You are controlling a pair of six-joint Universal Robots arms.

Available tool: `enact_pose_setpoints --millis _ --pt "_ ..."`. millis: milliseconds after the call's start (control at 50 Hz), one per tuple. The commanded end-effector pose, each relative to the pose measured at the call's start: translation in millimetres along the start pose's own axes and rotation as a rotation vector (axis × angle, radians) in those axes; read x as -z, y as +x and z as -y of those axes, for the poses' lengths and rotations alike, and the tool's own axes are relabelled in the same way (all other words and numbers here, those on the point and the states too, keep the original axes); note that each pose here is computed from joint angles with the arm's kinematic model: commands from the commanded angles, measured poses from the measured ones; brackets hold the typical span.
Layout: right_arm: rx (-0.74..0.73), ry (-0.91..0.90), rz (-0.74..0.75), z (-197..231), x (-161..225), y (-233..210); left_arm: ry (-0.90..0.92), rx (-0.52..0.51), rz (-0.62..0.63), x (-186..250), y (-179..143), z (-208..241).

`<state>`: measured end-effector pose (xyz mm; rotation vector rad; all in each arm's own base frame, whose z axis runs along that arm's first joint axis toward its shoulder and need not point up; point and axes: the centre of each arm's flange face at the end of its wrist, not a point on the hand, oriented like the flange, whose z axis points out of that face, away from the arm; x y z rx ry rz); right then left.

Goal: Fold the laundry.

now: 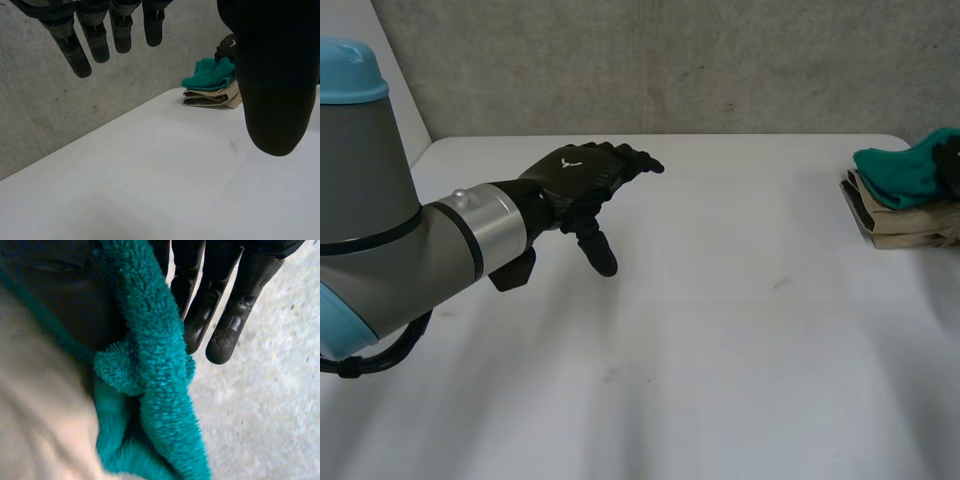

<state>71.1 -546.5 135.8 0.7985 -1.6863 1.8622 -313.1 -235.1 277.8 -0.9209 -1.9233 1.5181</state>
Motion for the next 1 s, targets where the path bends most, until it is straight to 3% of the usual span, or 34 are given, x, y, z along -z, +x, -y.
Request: enact_pose_setpoints --millis 20,220,320,380,540,600,720,1000 --pt "0.046 -0.056 -0.038 -9.1 2.1 8.4 -0.013 0.004 -0.006 -2.6 1.3 -4.4" --pt "0.027 -0.030 -0.077 53.0 22.8 46.5 -0.012 0.003 -0.007 -2.3 2.0 -3.9" --pt "-0.036 0.095 -0.029 141.0 60.6 41.5 0.000 -0.002 -0.008 0.1 3.1 0.0" --pt "-0.082 0.139 -0.003 172.3 79.0 34.5 0.021 -0.008 -0.001 3.0 2.7 5.8" --pt "-0.487 0.226 0.147 261.5 163.0 -2.2 0.153 -0.028 0.127 21.0 -7.9 36.6" --pt "-0.617 0.237 0.189 278.4 192.8 -4.9 0.230 -0.029 0.236 31.5 -21.5 49.1" --pt "-0.700 0.216 0.259 285.1 225.8 -21.1 0.300 -0.035 0.392 45.6 -50.9 51.9" --pt "-0.640 0.180 0.250 281.8 237.0 -33.7 0.259 -0.016 0.401 43.7 -54.7 38.1"
